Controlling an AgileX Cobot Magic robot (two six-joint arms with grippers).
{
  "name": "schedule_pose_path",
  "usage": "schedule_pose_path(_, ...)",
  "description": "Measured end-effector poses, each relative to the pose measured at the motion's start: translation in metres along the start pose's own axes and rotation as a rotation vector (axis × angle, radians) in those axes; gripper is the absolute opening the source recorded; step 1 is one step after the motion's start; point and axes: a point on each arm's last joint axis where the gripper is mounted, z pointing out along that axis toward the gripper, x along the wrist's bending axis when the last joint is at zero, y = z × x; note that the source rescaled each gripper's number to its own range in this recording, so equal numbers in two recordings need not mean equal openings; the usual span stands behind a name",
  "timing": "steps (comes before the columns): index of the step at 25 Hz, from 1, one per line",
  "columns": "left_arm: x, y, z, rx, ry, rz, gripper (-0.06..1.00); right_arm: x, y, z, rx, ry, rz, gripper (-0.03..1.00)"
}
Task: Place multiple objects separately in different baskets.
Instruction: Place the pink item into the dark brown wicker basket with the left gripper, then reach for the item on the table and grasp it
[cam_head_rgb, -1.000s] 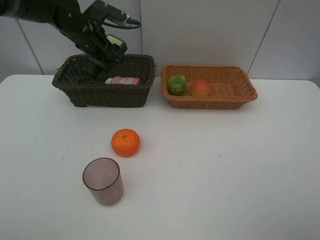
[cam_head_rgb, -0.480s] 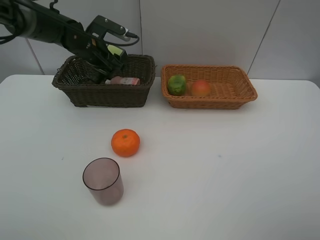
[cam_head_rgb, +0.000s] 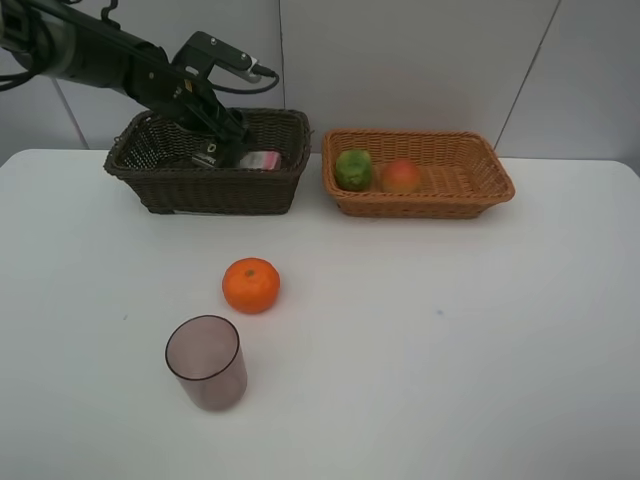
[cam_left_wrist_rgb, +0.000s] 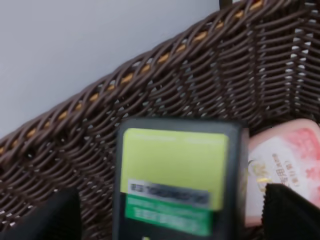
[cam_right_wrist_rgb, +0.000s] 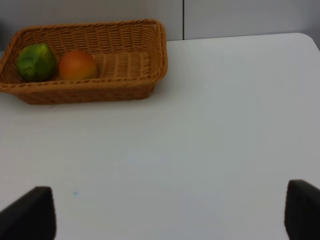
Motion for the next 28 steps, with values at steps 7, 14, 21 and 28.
schedule_pose_path(7,0.003,0.007,-0.008,-0.004,0.006,-0.010,0.95,0.000,0.000,0.000,0.000,0.000,0.000,1.00)
schedule_pose_path(14,-0.018,0.017,-0.039,0.157,-0.032,-0.049,0.95,0.000,0.000,0.000,0.000,0.000,0.000,1.00)
schedule_pose_path(21,-0.056,0.023,-0.064,0.297,-0.113,-0.051,0.95,0.000,0.000,0.000,0.000,0.000,0.000,1.00)
schedule_pose_path(28,-0.101,0.022,-0.088,0.461,-0.227,-0.139,0.95,0.000,0.000,0.000,0.000,0.000,0.000,1.00)
